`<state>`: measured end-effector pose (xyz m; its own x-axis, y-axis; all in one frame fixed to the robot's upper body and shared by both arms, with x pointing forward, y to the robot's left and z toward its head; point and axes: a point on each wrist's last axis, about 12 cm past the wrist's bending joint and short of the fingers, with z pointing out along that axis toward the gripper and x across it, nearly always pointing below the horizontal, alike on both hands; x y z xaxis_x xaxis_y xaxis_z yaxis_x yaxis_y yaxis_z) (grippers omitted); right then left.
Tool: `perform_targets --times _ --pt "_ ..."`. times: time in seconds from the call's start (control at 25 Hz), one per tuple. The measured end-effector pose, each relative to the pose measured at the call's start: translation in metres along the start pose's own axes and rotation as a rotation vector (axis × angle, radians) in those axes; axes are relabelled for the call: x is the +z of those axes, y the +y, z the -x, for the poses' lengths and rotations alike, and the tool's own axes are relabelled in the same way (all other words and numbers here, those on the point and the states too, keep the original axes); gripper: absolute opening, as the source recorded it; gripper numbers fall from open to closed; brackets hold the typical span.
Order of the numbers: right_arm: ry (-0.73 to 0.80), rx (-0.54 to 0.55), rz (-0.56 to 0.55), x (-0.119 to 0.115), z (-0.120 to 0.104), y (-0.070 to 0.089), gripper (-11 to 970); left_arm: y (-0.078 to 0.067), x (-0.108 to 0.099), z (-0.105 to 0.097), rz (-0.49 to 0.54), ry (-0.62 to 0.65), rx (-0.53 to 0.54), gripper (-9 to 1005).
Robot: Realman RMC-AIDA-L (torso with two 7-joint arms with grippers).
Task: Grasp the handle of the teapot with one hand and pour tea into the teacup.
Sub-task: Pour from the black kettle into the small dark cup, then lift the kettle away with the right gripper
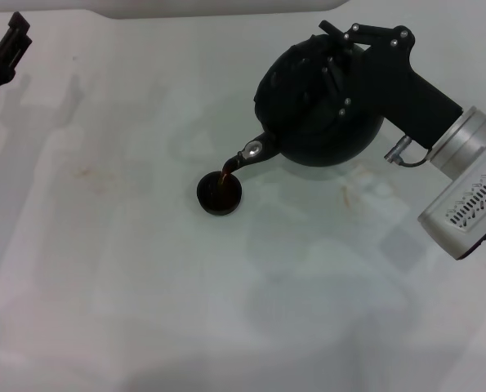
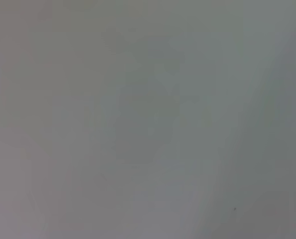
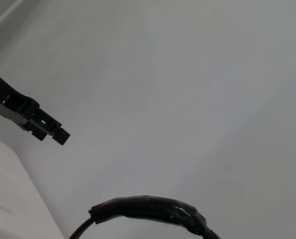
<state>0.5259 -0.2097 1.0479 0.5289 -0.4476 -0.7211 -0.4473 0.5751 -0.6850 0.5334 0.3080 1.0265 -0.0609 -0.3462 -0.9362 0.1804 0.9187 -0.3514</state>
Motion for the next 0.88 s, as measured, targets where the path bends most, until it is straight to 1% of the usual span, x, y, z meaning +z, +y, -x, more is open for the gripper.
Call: perform_targets --times 0.88 --pt "0.000 -0.021 -0.003 0.0003 0.0001 -0.0003 109 -0.0011 -0.0004 -0.0013 -0.004 0.005 0.004 862"
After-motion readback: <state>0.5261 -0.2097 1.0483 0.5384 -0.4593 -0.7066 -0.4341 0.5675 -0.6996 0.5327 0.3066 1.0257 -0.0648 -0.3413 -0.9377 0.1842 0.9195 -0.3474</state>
